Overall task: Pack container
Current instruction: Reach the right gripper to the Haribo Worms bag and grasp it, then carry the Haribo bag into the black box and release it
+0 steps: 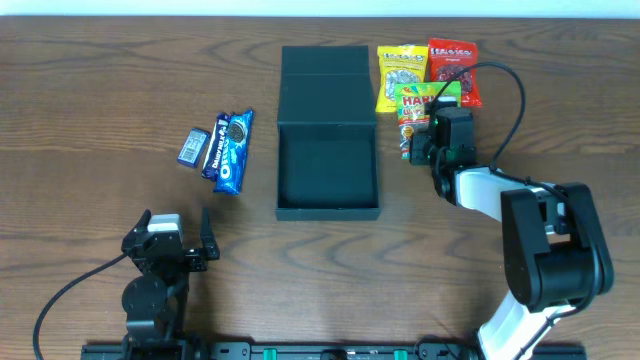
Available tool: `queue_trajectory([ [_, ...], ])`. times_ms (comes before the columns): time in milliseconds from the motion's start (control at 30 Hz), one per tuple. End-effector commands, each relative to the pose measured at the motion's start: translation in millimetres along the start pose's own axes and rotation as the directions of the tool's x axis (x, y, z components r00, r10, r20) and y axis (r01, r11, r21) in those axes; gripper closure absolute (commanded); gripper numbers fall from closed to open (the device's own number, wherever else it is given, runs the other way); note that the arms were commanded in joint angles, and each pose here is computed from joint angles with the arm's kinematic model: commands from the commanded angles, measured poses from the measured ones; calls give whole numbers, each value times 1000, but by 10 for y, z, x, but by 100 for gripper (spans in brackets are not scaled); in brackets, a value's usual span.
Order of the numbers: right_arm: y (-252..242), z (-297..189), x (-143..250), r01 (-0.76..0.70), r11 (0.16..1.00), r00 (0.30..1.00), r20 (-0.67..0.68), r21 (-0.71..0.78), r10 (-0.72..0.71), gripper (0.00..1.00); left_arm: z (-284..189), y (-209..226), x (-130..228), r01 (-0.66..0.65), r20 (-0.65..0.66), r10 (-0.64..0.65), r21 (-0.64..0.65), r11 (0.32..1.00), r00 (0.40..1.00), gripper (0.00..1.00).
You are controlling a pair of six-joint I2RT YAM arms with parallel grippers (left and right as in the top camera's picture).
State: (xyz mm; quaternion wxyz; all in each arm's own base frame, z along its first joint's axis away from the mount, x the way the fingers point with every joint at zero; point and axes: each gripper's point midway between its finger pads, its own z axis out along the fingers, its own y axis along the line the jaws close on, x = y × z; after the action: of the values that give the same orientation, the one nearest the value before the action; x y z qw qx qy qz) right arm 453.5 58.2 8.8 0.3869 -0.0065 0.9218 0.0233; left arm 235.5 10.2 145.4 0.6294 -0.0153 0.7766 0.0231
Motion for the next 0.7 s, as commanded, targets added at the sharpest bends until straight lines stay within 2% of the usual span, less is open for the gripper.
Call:
queue_trajectory([
  [0, 13, 58, 282, 7, 1000, 996, -86, 1, -7, 99, 30, 36, 143, 6, -32, -7, -21, 1000, 999, 5],
  [167, 57, 26, 483, -20, 1000, 985, -171, -24, 15, 99, 30, 36, 143, 6, -32, -7, -21, 1000, 999, 5],
  [300, 289, -91, 542, -123, 983, 968, -235, -139, 88, 99, 30, 37, 143, 6, -32, -7, -22, 1000, 999, 5],
  [367, 351, -196, 501, -241, 960, 944, -263, -144, 197, 99, 30, 36, 143, 6, -32, -7, -21, 1000, 999, 5],
  [467, 350, -382, 408, -326, 938, 918, -275, -119, 284, 99, 30, 36, 143, 6, -32, -7, -21, 1000, 999, 5],
  [667, 443, -933, 10, -306, 936, 942, -198, -172, 272, 99, 30, 36, 143, 6, -32, -7, -21, 1000, 999, 5],
])
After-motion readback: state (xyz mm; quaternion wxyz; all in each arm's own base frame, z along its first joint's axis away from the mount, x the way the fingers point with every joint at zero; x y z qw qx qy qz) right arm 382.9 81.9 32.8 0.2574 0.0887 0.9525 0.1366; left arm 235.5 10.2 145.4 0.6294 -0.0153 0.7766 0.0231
